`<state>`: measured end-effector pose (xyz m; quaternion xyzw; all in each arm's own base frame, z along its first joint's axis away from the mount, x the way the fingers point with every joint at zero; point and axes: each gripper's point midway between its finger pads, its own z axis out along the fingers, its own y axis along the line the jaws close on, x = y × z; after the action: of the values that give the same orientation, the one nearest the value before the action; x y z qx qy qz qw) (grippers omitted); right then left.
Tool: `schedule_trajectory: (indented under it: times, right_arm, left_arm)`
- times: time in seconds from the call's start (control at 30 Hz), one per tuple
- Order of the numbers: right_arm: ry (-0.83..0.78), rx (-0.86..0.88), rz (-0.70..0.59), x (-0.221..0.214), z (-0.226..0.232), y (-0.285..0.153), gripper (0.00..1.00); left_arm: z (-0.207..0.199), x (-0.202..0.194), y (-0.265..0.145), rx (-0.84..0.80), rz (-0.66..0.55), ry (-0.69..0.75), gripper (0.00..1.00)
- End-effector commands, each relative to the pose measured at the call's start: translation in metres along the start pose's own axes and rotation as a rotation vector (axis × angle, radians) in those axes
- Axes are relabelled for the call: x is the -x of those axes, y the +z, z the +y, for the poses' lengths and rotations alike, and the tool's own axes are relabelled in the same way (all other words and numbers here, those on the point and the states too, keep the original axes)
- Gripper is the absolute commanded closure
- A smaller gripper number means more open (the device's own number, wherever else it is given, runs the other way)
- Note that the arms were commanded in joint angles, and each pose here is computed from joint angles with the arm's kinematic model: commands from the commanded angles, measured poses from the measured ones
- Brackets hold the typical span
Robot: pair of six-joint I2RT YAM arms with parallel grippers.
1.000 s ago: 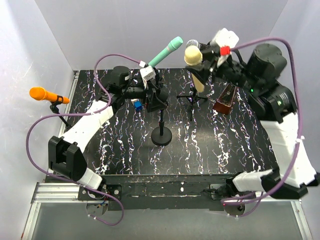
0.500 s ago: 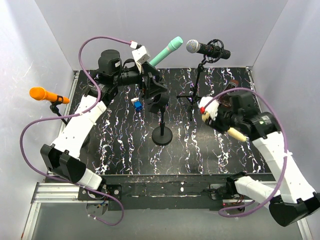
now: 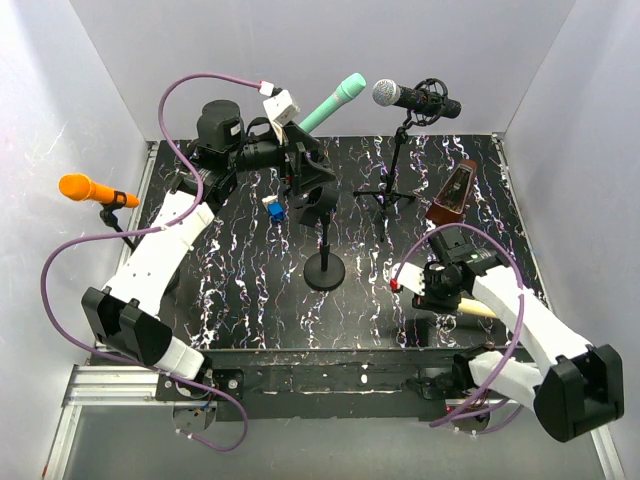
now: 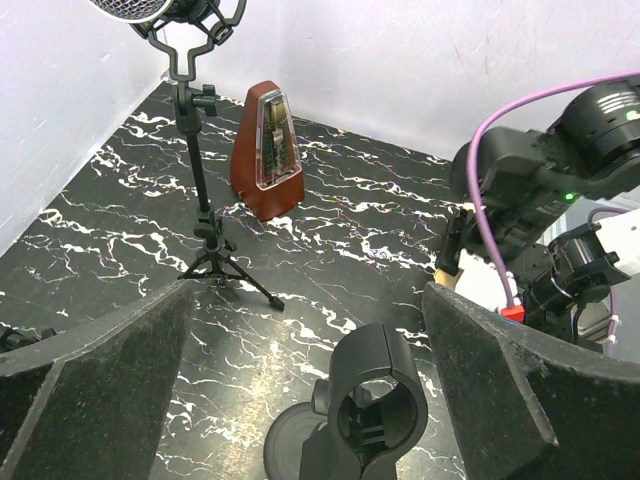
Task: Remove the microphone from the stand
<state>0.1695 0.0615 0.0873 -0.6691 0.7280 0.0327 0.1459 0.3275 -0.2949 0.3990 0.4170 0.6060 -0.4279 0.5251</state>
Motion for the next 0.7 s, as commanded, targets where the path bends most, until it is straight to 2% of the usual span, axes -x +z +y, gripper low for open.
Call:
schedule_trajectory:
  times: [0.0,0.07,0.1,0.2,0.3,0.47,0.57,0.6,0.63,0.67]
  right_arm:
    - [-0.089,0.027,0.024,-0.003,-0.011,0.022,0.99]
    - [-0.056,0.053,0.039,-0.006,-0.010,0.029,0.96]
    - [-0.037,0.062,0.042,-0.006,-0.010,0.032,0.89]
    - [-0.009,0.084,0.028,-0.007,-0.007,0.038,0.78]
    - [-0.001,0.116,0.025,-0.008,0.001,0.042,0.76]
    - [0.028,0.152,0.041,-0.010,0.006,0.045,0.76]
    - [0.050,0.178,0.073,-0.016,0.011,0.046,0.70]
    - [0.057,0.197,0.079,-0.018,0.014,0.045,0.64]
    - [0.063,0.217,0.082,-0.018,0.016,0.042,0.46]
    - [0.075,0.222,0.083,-0.019,0.015,0.041,0.33]
  left_arm:
    - [-0.011,0.020,-0.007,-0.013,-0.038,0.038,0.02]
    - [-0.006,0.024,-0.008,0.023,-0.043,0.010,0.02]
    - [-0.001,0.027,-0.008,0.059,-0.051,-0.013,0.02]
    - [0.018,0.043,-0.011,0.188,-0.084,-0.083,0.02]
    - [0.031,0.073,-0.015,0.265,-0.148,-0.067,0.02]
    - [0.062,0.164,-0.035,0.469,-0.429,-0.101,0.02]
    - [0.076,0.222,-0.058,0.577,-0.634,-0.076,0.02]
    - [0.085,0.237,-0.070,0.638,-0.713,-0.094,0.02]
    - [0.097,0.249,-0.081,0.705,-0.792,-0.128,0.02]
    - [0.108,0.258,-0.093,0.762,-0.860,-0.171,0.02]
